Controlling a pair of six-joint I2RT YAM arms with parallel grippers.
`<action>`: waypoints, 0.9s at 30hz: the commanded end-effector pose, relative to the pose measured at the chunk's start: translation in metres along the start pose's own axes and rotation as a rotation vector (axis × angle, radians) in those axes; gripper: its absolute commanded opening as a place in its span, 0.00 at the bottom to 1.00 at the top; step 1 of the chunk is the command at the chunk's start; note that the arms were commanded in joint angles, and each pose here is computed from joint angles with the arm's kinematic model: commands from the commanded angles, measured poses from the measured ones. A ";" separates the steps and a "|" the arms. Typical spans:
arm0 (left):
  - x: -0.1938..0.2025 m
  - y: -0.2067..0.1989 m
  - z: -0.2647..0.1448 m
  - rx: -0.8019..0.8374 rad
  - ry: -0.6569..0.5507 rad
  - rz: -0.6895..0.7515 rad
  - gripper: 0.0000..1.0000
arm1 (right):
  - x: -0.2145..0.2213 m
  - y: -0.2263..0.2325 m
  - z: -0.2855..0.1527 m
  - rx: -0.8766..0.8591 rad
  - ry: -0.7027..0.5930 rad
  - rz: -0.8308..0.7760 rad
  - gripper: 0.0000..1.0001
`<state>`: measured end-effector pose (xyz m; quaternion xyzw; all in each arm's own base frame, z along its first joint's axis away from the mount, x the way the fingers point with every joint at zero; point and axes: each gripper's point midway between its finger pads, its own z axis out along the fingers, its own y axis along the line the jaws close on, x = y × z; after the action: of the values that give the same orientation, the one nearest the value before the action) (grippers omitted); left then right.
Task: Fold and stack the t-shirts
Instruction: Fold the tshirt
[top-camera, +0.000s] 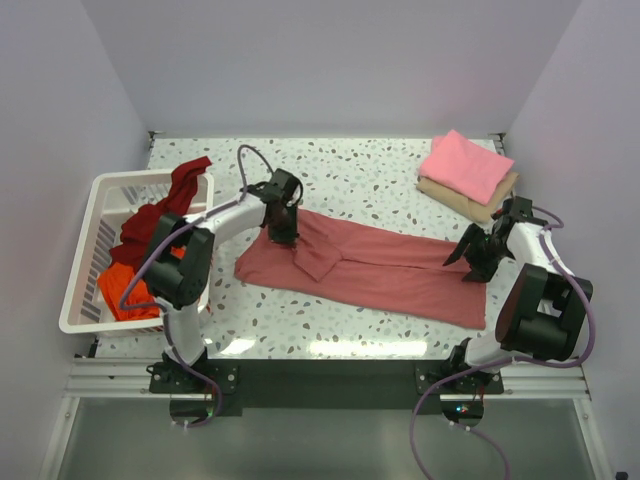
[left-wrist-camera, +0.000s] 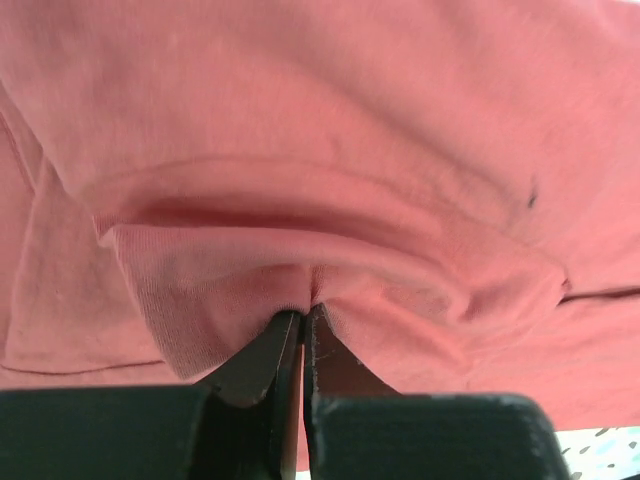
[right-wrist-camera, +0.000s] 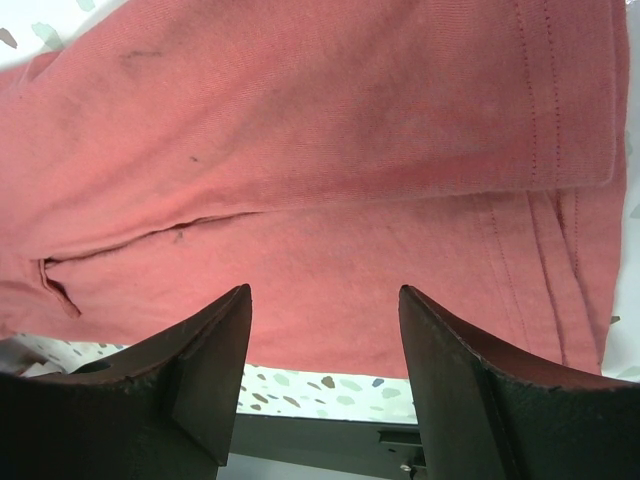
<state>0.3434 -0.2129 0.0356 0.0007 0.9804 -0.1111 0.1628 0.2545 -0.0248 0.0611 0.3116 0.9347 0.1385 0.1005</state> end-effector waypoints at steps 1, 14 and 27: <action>-0.027 -0.007 -0.007 0.001 -0.054 0.040 0.00 | -0.001 0.005 -0.003 -0.015 0.009 -0.021 0.64; -0.078 -0.017 0.002 -0.066 -0.030 0.181 0.29 | 0.002 0.005 0.000 -0.021 0.034 -0.019 0.64; -0.093 0.005 -0.043 -0.021 -0.226 0.025 0.52 | 0.006 0.004 0.003 -0.022 0.044 -0.019 0.65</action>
<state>0.4070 -0.2117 0.0816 0.0467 0.9691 -0.0726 0.2309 0.2528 -0.0242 0.0564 0.3079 0.9368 0.1395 0.0900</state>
